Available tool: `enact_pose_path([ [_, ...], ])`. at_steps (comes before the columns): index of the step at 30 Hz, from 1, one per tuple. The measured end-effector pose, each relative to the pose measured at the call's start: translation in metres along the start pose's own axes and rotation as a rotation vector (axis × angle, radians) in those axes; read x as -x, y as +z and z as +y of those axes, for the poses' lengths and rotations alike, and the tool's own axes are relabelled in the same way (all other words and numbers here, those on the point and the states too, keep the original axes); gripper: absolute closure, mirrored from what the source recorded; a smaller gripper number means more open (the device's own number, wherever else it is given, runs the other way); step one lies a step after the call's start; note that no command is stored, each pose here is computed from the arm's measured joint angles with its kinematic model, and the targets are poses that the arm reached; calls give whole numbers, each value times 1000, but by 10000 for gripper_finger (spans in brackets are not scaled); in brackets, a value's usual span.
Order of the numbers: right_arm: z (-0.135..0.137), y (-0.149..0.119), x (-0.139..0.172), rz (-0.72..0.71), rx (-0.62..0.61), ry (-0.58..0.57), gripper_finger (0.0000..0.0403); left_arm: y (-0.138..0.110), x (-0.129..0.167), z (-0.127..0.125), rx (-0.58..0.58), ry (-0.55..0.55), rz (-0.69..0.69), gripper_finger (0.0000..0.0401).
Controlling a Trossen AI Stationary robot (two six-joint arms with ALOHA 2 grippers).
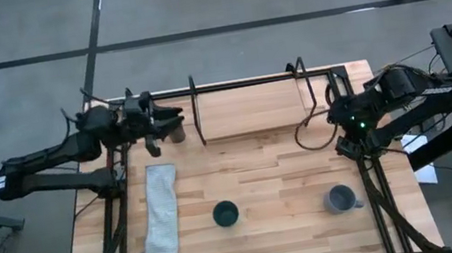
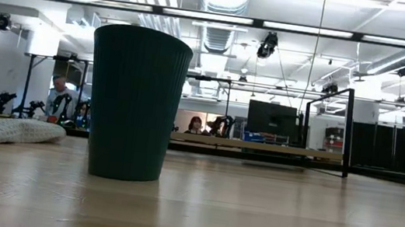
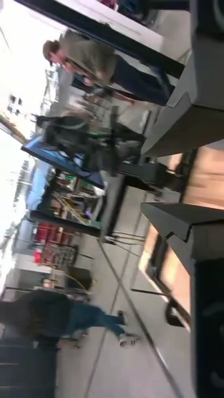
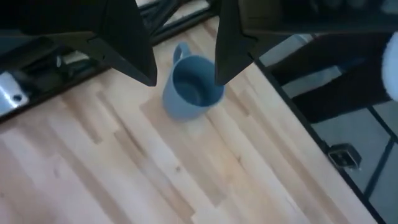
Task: Stack small to large cups/mugs on shelf
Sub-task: Put the blue mug on the shelf
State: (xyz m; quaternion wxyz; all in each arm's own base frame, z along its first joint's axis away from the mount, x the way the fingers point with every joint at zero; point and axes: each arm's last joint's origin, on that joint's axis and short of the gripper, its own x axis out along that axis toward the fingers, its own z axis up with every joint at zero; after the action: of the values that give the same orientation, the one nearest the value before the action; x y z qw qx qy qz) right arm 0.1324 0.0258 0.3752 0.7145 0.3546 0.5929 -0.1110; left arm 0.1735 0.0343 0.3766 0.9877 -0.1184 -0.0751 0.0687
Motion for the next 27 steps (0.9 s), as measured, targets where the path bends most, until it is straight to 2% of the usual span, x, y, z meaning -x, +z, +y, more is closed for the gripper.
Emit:
enact_pose_path([
  [6, 15, -16, -21, 110, 66, -60, 252, 17, -9, -4, -1, -6, -22, 285],
  [11, 22, -31, -56, 201, 112, -186, 252, 37, -7, -9, -22, -21, -83, 285],
  [16, 25, -38, -93, 230, 151, -231, 258, 46, -5, -12, -62, -25, -106, 285],
  [23, 7, -41, -132, 263, 65, -340, 264, 52, -3, -14, -62, -32, -124, 285],
  [27, 4, -41, -142, 246, 17, -301, 264, 53, -2, -14, -61, -33, -128, 285],
])
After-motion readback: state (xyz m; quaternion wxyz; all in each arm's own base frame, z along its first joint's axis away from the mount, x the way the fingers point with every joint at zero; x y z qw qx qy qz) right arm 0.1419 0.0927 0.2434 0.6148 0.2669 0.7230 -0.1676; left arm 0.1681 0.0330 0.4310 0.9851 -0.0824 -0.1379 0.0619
